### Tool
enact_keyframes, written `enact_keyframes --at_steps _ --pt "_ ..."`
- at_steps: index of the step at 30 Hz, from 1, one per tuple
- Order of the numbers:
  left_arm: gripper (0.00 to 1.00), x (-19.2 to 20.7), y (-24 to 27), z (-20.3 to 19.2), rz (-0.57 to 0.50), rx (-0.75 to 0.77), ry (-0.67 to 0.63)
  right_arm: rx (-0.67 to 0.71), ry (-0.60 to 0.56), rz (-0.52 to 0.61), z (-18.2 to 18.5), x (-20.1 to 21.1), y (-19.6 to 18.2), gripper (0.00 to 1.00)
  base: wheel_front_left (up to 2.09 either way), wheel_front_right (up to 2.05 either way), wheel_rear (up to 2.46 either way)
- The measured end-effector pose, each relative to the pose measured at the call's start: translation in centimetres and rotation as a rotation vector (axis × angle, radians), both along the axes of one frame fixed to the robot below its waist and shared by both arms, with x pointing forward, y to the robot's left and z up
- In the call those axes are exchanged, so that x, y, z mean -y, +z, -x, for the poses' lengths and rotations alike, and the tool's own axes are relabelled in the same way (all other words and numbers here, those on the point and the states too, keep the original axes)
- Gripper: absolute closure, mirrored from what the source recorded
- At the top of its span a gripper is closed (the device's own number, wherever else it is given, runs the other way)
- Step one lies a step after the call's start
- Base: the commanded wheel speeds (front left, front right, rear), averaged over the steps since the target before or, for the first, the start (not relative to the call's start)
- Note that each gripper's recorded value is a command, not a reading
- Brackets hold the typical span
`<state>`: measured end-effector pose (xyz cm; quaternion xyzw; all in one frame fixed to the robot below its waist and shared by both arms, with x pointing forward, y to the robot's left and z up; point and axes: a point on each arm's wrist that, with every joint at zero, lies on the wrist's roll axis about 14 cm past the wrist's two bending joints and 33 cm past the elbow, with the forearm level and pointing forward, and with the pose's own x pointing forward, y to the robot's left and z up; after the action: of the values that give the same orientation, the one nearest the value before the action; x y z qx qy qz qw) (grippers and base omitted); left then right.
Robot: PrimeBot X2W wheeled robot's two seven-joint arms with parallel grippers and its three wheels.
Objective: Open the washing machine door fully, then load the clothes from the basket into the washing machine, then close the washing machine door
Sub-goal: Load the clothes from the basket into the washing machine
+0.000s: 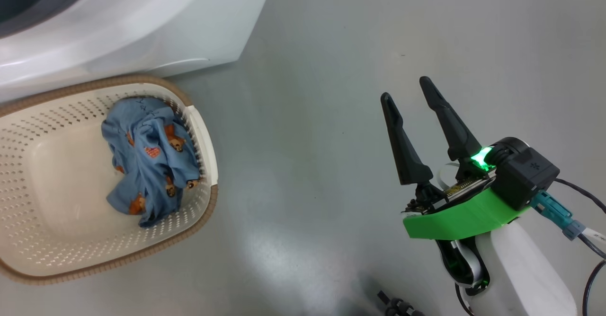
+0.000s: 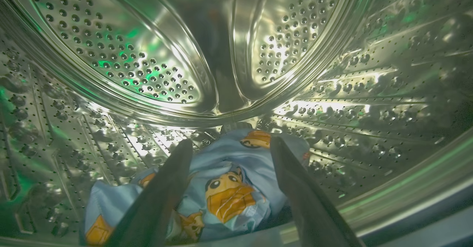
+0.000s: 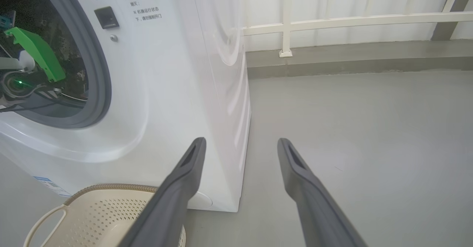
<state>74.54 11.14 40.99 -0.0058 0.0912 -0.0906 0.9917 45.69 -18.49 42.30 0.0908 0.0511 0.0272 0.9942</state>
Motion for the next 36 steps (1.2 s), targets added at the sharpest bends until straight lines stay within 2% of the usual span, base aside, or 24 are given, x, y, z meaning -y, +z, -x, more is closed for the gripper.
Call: enact_keyframes --at_steps 6,14,24,36 --pt "0.0 0.3 0.9 0.9 0.07 0.037 0.009 0.02 -0.005 0.012 -0.1 0.5 0.7 0.0 0.0 0.0 0.0" --pt "0.0 0.1 2.0 3.4 0.113 0.103 0.011 0.052 0.011 0.016 -0.2 0.2 1.9 0.0 0.0 0.0 0.0" --pt "0.0 -0.4 3.9 6.4 0.154 0.161 0.019 0.092 0.024 0.023 0.0 0.2 3.6 0.0 0.0 0.0 0.0" --pt "0.0 -1.6 5.3 12.0 0.181 0.185 0.043 0.12 0.009 0.038 1.8 1.2 5.3 0.0 0.0 0.0 0.0"
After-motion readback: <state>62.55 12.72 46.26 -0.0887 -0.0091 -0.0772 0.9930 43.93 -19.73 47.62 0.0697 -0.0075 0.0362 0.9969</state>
